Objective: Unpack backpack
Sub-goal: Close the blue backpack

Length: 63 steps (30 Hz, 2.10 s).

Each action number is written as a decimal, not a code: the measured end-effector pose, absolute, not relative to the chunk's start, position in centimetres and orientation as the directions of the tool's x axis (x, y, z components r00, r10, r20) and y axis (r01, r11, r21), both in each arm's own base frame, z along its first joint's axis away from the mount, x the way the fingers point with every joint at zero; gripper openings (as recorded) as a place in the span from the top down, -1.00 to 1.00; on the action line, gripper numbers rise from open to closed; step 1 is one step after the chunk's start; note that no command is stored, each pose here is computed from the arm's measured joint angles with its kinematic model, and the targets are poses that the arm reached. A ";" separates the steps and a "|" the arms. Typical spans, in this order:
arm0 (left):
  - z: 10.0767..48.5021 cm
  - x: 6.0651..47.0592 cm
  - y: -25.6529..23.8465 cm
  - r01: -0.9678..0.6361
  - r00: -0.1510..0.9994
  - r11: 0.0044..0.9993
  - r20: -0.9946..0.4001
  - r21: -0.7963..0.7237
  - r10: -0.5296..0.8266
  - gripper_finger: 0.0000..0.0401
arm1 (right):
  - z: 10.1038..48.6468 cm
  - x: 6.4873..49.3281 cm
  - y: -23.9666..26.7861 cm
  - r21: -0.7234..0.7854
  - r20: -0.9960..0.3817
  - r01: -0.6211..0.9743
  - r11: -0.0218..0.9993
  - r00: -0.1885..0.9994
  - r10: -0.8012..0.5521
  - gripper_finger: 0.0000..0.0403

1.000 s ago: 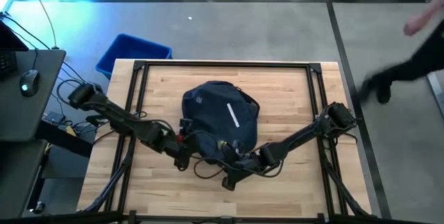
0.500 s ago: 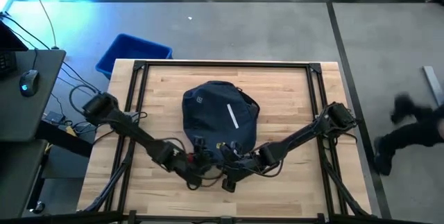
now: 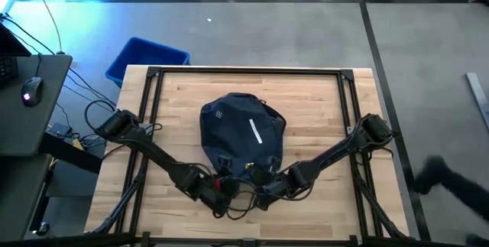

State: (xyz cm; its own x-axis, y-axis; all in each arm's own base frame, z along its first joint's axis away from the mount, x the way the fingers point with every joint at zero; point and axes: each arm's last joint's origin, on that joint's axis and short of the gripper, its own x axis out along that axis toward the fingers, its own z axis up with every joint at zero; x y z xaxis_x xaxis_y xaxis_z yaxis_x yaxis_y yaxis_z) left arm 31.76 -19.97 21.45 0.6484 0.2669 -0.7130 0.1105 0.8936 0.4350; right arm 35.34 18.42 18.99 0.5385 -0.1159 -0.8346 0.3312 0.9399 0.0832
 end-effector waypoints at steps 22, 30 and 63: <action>18.6 24.6 -18.5 -0.055 0.469 0.847 -0.735 0.529 0.489 0.94 | 16.7 31.1 18.7 0.031 -0.940 0.269 0.963 0.335 -0.063 1.00; 18.8 23.5 -15.1 -0.063 0.434 0.819 -0.724 0.570 0.536 0.69 | 18.9 33.0 21.1 0.183 -0.819 0.202 0.962 0.573 0.035 1.00; 22.0 26.9 -14.8 0.011 0.803 0.982 -0.586 0.189 0.104 0.28 | 22.3 39.4 16.0 0.296 -0.561 0.033 0.955 0.815 0.146 1.00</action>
State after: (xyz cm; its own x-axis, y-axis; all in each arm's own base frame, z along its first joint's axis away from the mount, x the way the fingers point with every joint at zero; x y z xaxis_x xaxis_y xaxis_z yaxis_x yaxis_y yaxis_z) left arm 26.95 -14.78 21.95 0.8033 0.1041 -0.5863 0.0106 0.9819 0.1889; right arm 39.37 16.02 22.33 0.8152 0.1455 -0.5606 0.0331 0.9546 0.2960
